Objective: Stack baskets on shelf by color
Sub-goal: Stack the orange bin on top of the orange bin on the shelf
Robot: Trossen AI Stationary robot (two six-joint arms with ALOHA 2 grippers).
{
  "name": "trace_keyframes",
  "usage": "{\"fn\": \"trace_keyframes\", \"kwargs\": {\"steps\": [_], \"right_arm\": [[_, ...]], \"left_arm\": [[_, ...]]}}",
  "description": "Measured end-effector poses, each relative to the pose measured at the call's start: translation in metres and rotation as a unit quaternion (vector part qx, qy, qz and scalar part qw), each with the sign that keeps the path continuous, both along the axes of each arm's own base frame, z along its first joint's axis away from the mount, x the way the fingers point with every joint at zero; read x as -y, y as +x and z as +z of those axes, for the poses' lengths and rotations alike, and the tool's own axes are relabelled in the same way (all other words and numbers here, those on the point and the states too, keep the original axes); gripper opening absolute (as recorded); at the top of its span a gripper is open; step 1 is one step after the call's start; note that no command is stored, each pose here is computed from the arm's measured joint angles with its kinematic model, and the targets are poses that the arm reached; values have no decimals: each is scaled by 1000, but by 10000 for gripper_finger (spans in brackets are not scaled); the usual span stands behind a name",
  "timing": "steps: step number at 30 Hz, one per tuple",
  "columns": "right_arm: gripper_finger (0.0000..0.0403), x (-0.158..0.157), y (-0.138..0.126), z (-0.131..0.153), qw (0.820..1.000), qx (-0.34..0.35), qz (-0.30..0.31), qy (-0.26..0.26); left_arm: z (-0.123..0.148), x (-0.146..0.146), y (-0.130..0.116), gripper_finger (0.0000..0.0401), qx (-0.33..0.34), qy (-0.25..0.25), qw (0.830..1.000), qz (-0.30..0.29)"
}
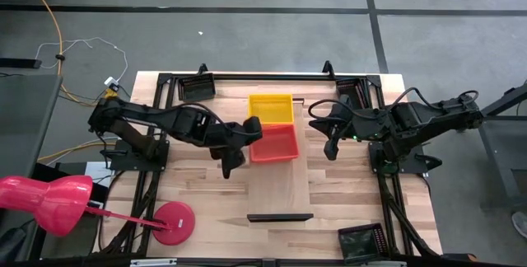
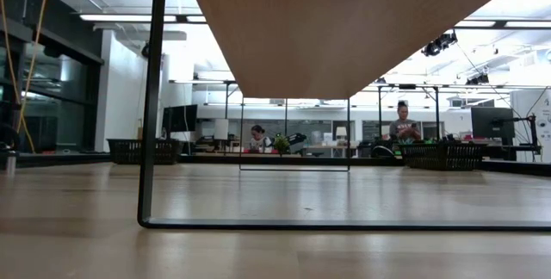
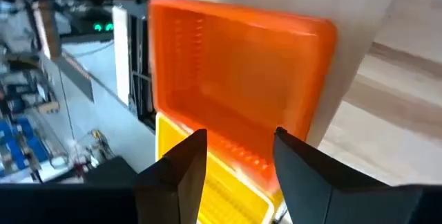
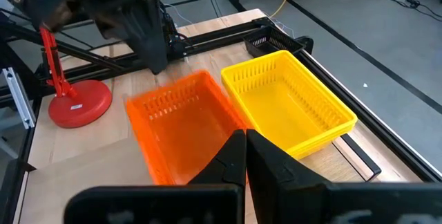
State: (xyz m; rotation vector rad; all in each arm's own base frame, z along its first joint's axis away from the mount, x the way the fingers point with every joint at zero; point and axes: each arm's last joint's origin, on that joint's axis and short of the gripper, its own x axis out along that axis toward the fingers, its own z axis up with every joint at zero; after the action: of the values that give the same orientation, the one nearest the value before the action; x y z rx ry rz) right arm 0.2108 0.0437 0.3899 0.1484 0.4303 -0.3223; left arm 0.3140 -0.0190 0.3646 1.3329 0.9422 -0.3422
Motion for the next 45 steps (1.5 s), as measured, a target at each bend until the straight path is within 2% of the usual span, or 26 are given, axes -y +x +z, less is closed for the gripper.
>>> {"fn": "trace_keyframes", "kwargs": {"steps": [6,8,10,13,14,16,17,20,23,26,30,33,37,40,45], "right_arm": [[0,0,0,0,1000,5,-8,11],[0,0,0,0,1000,7,-11,16],[0,0,0,0,1000,9,-15,25],[0,0,0,0,999,12,-21,36],[0,0,1,0,999,13,-22,38],[0,0,1,-1,999,13,-23,42],[0,0,1,-1,999,14,-25,46],[0,0,2,-3,998,12,-31,56],[0,0,3,-4,997,7,-35,63],[0,-1,3,-7,997,-3,-37,74],[0,0,1,-9,996,-14,-42,80],[0,0,1,-10,996,-14,-48,80],[0,1,0,-10,996,-13,-58,72],[0,2,0,-10,995,-11,-74,60],[0,3,-1,-11,995,-13,-85,50]], "left_arm": [[9,-2,-10,147,40,-36,995,79],[12,-2,-13,140,56,-82,989,110],[16,-4,-18,126,75,-162,972,150],[21,-10,-25,82,80,-305,927,202],[22,-13,-28,60,76,-338,913,214],[21,-17,-32,18,72,-376,894,231],[20,-19,-35,11,72,-386,888,239],[11,-22,-44,9,90,-415,867,260],[-6,-19,-52,2,111,-476,833,262],[-26,-10,-58,1,157,-539,788,254],[-57,9,-60,0,206,-619,714,252],[-76,27,-58,0,254,-652,663,265],[-102,49,-50,0,304,-660,605,325],[-116,58,-43,0,324,-645,584,371],[-139,62,-30,0,322,-654,540,420]]}}
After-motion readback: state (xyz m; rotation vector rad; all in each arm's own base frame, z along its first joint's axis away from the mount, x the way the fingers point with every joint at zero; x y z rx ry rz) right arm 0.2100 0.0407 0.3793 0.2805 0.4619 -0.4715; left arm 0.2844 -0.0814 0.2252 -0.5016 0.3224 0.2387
